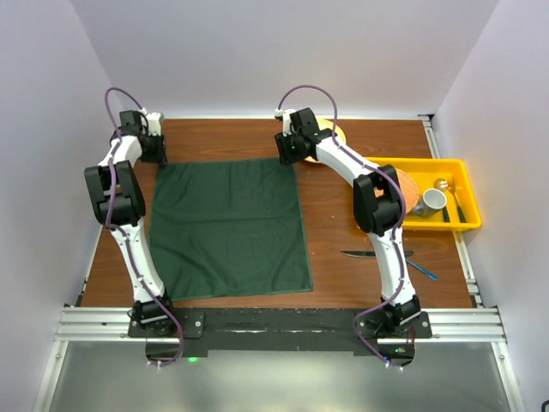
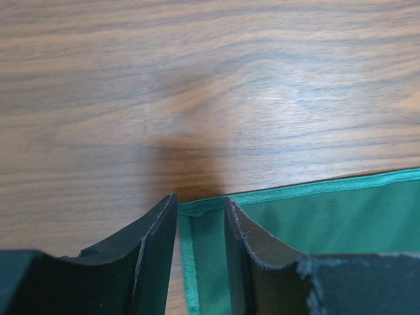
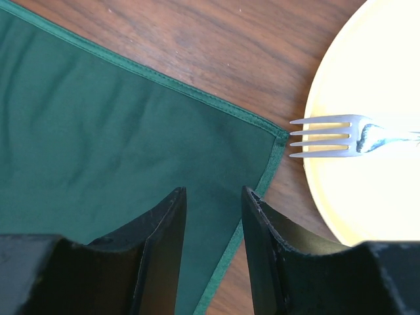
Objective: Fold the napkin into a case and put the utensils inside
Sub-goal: Pick up the flattened napkin from the center of the board.
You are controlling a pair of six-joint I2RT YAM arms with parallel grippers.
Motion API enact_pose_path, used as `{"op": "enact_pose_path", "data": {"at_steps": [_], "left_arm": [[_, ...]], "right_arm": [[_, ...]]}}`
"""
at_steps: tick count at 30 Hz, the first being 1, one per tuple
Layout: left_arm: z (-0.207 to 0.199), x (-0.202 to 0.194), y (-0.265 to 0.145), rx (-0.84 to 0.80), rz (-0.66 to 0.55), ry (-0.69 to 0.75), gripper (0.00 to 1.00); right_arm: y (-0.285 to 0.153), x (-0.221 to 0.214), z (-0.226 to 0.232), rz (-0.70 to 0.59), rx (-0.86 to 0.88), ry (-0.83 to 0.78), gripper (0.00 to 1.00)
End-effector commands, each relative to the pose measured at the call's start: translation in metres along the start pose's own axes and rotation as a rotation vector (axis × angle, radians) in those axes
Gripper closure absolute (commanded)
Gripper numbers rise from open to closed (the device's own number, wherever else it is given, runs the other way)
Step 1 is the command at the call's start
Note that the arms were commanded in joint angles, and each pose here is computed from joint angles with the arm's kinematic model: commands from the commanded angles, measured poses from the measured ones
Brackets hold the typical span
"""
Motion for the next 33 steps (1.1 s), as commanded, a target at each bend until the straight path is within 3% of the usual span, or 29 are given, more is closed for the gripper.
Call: {"op": "enact_pose_path", "data": {"at_steps": [1, 6, 9, 10, 13, 19, 26, 33], "left_arm": [[0.006, -0.004, 0.006, 0.063, -0.004, -0.005, 0.59], [0.007, -0.016, 0.016, 0.055, 0.051, -0.018, 0.6], [0.002, -0.02, 0.016, 0.009, 0.069, -0.022, 0.72], [0.002, -0.021, 0.015, -0.001, 0.065, -0.022, 0.84], [-0.004, -0.006, -0.006, -0.057, -0.021, 0.01, 1.0], [-0.028, 0.022, -0.07, -0.187, -0.19, 0.171, 1.0], [-0.04, -0.01, -0.147, -0.219, -0.275, 0.461, 1.0], [-0.038, -0.067, -0.164, -0.264, -0.173, 0.529, 1.0]], "right_arm": [[-0.033, 0.028, 0.005, -0.088, 0.029, 0.003, 0.56], [-0.032, 0.026, 0.006, -0.083, 0.031, 0.002, 0.57], [-0.033, 0.027, 0.005, -0.085, 0.029, -0.002, 0.56], [-0.033, 0.027, 0.004, -0.085, 0.03, -0.002, 0.56], [-0.036, 0.028, 0.007, -0.089, 0.061, -0.011, 0.54], [-0.04, 0.029, 0.008, -0.087, 0.085, -0.024, 0.5], [-0.045, 0.031, 0.007, -0.092, 0.076, -0.039, 0.49], [-0.032, 0.029, 0.004, -0.087, 0.06, -0.032, 0.44]]}}
Point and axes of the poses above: each gripper's point midway between its finger pads, its own y axis out along the fingers, its own z axis along the line the jaws close on, x = y × z, the point moved 10 cm from there along -y, back along the fingers, and after that the axes turned 4 degrees about -y, right-handed, at the moved point
